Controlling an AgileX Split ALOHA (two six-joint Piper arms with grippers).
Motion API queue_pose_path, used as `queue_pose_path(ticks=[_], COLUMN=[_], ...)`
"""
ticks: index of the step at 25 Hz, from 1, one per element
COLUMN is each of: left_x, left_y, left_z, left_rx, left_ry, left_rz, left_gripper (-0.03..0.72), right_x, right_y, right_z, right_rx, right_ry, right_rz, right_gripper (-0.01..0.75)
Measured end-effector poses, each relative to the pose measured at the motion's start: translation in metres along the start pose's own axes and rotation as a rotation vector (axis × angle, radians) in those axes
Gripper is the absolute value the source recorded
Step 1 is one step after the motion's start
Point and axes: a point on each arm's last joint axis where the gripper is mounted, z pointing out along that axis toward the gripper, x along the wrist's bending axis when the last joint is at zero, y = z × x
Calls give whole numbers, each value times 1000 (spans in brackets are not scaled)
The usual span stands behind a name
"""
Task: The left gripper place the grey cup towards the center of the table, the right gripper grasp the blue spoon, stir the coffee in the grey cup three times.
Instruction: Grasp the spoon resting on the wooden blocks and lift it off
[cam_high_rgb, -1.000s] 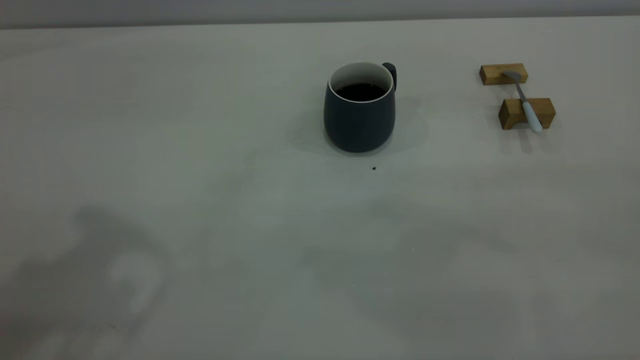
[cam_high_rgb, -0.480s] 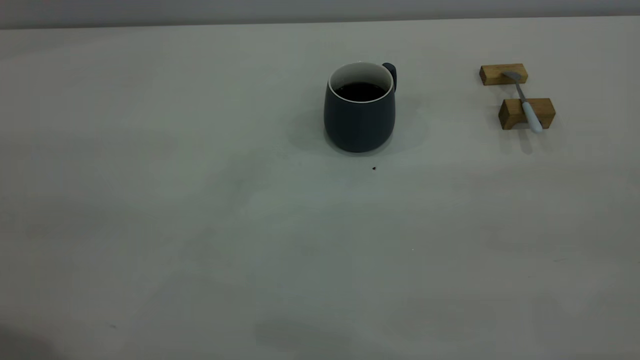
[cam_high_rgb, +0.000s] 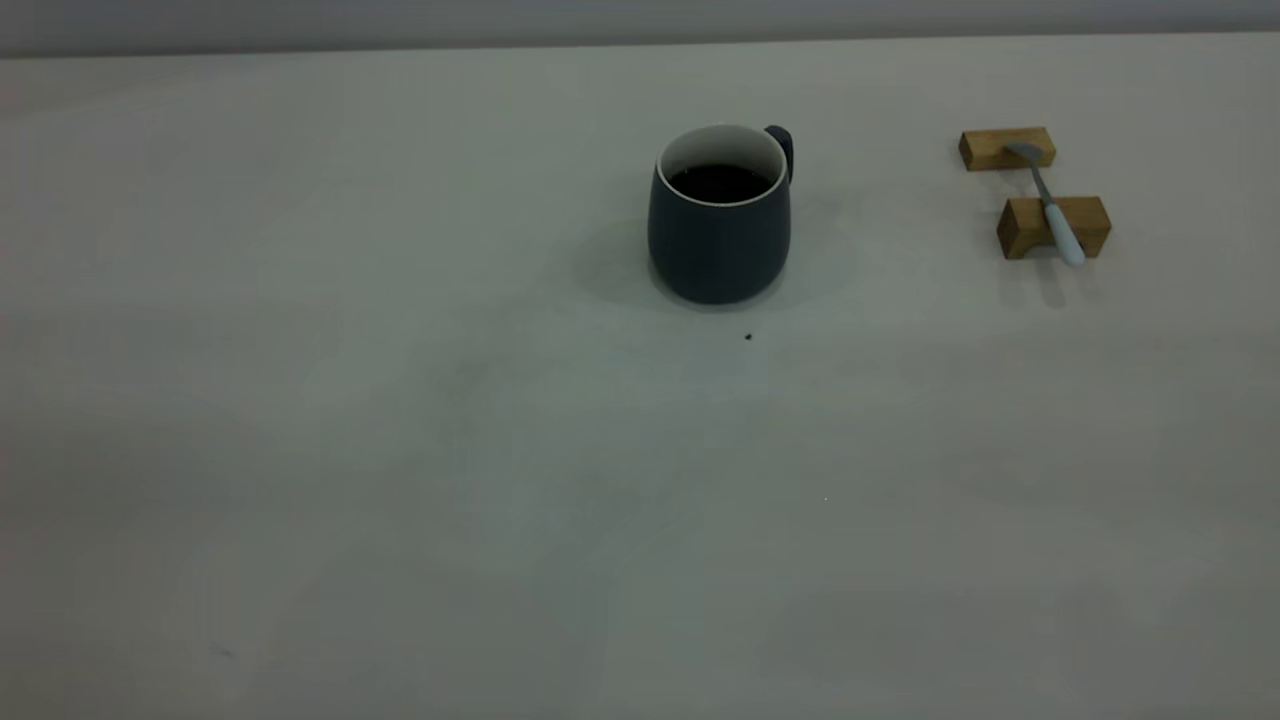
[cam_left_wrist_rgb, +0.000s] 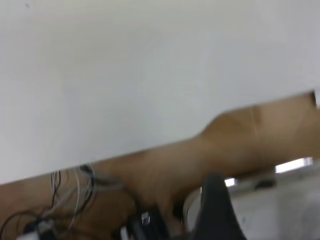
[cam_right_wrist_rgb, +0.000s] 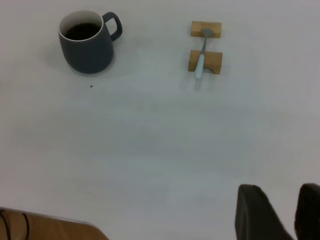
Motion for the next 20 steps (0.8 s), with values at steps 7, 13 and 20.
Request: queue_pose_path(ticks=[7, 13, 20], left_x=[2, -3, -3], left_y=[-25, -42, -42], left_z=[-19, -27, -27], left_rx=[-221, -331, -334], left_ry=[137, 163, 163], left_rz=[-185, -204, -204], left_gripper=[585, 585, 585], right_x=[0, 0, 0], right_y=[0, 0, 0], right_z=[0, 0, 0], right_rx=[0, 0, 0], right_ry=[0, 0, 0], right_rz=[0, 0, 0], right_gripper=[237, 237, 237])
